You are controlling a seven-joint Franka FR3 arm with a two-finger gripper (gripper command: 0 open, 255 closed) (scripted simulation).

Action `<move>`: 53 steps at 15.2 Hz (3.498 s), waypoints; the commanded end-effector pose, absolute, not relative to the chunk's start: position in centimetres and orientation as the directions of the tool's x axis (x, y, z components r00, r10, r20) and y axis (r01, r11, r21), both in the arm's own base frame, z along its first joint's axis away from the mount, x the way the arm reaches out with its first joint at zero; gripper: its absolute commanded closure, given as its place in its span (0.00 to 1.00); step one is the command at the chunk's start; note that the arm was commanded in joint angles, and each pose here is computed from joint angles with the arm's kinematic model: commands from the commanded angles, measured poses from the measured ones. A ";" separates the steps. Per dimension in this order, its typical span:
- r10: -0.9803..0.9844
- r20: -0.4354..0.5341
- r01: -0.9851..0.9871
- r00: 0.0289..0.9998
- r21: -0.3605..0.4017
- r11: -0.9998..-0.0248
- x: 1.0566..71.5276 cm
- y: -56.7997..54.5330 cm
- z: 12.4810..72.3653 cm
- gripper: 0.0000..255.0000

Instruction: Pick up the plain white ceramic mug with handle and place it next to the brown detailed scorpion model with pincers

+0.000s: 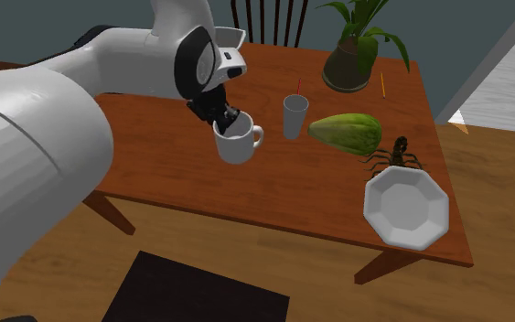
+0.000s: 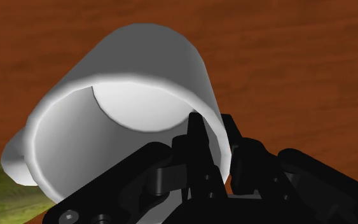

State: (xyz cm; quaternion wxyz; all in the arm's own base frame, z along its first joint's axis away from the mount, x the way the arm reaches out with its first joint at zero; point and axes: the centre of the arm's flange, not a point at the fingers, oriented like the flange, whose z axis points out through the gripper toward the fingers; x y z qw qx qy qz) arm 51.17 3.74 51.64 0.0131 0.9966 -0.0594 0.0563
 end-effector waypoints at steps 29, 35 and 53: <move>-0.116 0.114 -0.119 0.987 0.020 -0.993 54.5 -30.1 50.0 1.00; -0.116 0.114 -0.119 0.987 0.020 -0.993 54.5 -30.1 46.8 1.00; -0.116 0.114 -0.119 0.987 0.020 -0.993 54.5 -30.1 37.3 1.00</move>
